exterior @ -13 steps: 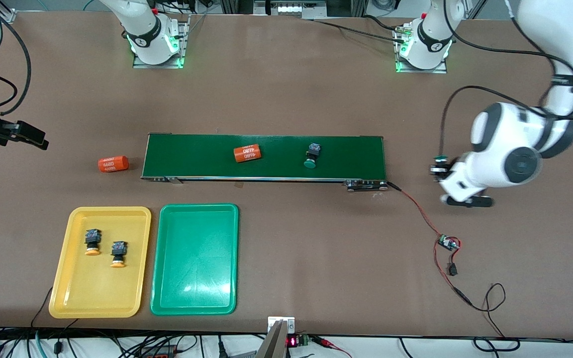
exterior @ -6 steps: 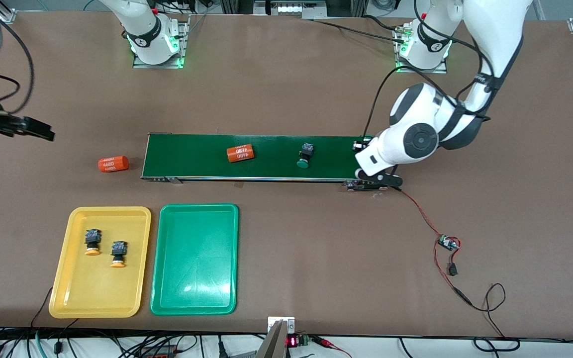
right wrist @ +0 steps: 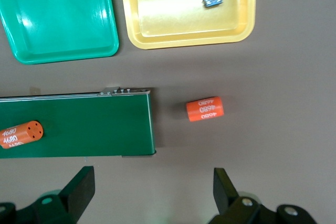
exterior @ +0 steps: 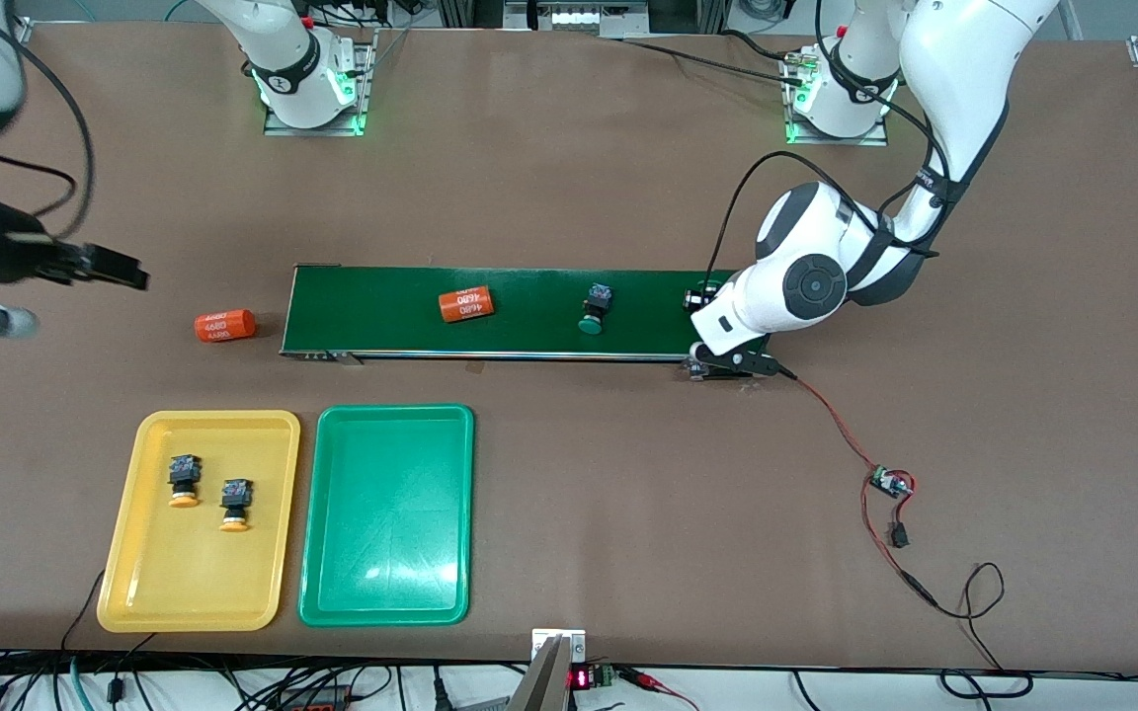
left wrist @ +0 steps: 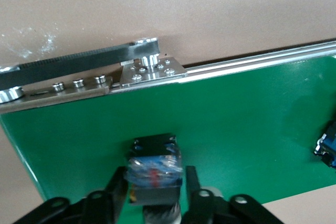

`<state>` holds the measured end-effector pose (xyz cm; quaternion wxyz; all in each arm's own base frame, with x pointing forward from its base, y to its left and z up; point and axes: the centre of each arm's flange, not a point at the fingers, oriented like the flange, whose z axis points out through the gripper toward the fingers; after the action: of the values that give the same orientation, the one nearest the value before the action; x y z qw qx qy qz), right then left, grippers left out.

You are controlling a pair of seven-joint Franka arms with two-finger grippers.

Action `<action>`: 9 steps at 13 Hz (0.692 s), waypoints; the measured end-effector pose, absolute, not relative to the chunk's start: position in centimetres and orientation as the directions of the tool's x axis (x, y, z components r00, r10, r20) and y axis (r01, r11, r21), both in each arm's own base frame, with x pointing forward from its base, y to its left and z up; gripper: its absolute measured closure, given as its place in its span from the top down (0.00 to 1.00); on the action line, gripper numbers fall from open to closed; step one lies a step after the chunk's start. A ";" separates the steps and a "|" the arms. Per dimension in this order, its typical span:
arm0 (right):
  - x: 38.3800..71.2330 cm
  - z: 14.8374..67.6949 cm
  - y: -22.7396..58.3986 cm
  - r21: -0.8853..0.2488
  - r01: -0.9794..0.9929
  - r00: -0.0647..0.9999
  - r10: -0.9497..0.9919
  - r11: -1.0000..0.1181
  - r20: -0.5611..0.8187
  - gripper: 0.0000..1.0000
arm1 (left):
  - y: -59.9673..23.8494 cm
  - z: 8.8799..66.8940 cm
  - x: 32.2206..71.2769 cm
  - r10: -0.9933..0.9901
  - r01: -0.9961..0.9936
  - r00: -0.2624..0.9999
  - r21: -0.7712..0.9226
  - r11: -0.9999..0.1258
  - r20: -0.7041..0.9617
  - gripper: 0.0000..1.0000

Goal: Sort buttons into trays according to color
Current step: 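Open the left gripper on the belt and draw it back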

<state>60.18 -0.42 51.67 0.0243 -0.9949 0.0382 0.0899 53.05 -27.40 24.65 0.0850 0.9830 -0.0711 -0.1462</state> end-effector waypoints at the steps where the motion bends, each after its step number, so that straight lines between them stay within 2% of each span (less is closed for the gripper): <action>1: 60.7 51.1 -0.3 -0.042 -0.080 0.981 -0.072 -0.996 -0.179 1.00 | -27.5 25.0 53.2 -0.164 -0.115 0.949 0.189 -0.975 -0.268 0.66; 4: 60.9 51.2 -0.8 -0.041 -0.088 0.982 -0.080 -0.995 -0.171 1.00 | -27.3 28.7 54.7 -0.153 -0.114 0.966 0.189 -0.975 -0.206 0.96; 5: 60.9 51.2 -1.3 -0.040 -0.097 0.981 -0.089 -0.994 -0.171 1.00 | -26.8 31.2 55.3 -0.146 -0.112 0.970 0.177 -0.978 -0.193 1.00; 9: 60.7 51.2 -5.6 -0.037 -0.165 0.973 -0.157 -0.986 -0.168 1.00 | -18.9 41.7 57.0 -0.049 -0.037 0.986 0.081 -0.996 -0.156 1.00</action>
<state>60.69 -5.64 51.23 0.0252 -0.9930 0.0810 0.0826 56.98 -18.86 41.67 0.0392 0.9958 -0.0217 -0.0794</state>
